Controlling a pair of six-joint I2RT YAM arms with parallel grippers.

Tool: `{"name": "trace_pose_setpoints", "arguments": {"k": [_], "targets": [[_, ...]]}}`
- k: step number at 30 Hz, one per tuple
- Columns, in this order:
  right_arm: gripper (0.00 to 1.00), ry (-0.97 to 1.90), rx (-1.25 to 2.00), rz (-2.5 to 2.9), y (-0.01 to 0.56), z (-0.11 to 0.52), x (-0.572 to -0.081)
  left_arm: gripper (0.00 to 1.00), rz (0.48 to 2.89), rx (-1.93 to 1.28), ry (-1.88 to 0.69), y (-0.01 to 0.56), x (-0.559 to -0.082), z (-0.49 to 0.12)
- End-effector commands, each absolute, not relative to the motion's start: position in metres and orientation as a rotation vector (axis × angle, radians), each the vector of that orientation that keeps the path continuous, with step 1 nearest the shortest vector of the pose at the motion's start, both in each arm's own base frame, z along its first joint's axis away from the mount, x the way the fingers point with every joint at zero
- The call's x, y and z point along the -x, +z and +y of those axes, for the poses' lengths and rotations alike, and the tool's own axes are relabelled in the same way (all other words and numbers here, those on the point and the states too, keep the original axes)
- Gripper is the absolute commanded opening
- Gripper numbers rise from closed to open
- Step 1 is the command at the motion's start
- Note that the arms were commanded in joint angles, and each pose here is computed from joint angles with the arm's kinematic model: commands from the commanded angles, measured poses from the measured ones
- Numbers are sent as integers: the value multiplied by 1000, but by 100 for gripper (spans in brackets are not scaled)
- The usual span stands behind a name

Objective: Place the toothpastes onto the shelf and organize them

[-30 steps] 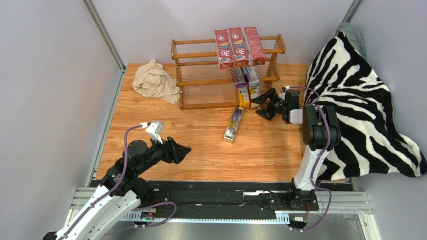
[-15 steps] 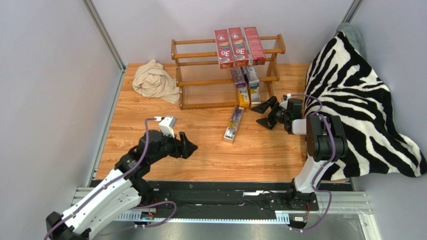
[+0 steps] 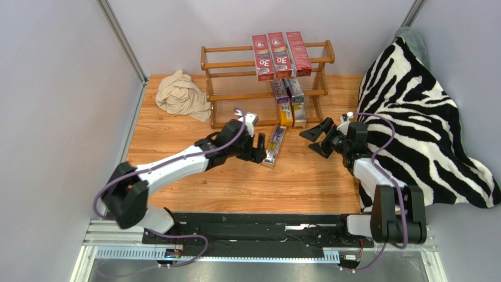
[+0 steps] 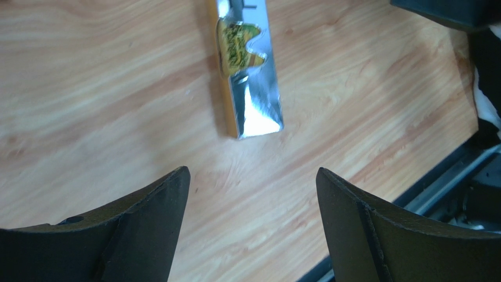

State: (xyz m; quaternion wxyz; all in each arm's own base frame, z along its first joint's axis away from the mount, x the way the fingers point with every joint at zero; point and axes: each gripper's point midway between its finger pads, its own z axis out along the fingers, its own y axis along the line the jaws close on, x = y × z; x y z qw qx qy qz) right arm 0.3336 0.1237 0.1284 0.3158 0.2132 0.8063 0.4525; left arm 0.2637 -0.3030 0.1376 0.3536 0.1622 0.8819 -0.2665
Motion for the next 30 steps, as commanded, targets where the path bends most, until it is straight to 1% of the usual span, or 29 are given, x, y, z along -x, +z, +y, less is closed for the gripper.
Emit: {"name": "trace_pose_setpoints", "arguments": {"k": [1, 2, 7, 15, 18, 21, 24, 25, 27, 28, 30], "targets": [[95, 1060, -471, 2125, 142, 114, -311, 88, 2277, -479, -624, 131, -288, -339], [96, 1041, -490, 2162, 138, 112, -301, 88, 2292, -489, -619, 126, -295, -350], [98, 955, -432, 2163, 153, 105, -290, 88, 2348, -489, -583, 102, -306, -372], [99, 983, -409, 2171, 158, 109, -285, 88, 2418, -504, -507, 59, -312, -390], [99, 990, -408, 2172, 157, 110, -283, 86, 2434, -472, -473, 48, -314, -388], [99, 995, -402, 2174, 156, 111, -281, 80, 2445, -455, -444, 40, -314, -383], [99, 995, -405, 2181, 152, 111, -280, 71, 2461, -447, -428, 33, -312, -381], [99, 999, -406, 2184, 151, 111, -280, 64, 2472, -447, -423, 29, -310, -379], [99, 1002, -406, 2187, 148, 111, -279, 60, 2459, -452, -465, 28, -308, -383], [99, 1004, -407, 2190, 145, 112, -279, 52, 2463, -452, -488, 26, -302, -381], [99, 1019, -406, 2201, 141, 114, -276, 47, 2435, -445, -534, 31, -300, -384]]}}
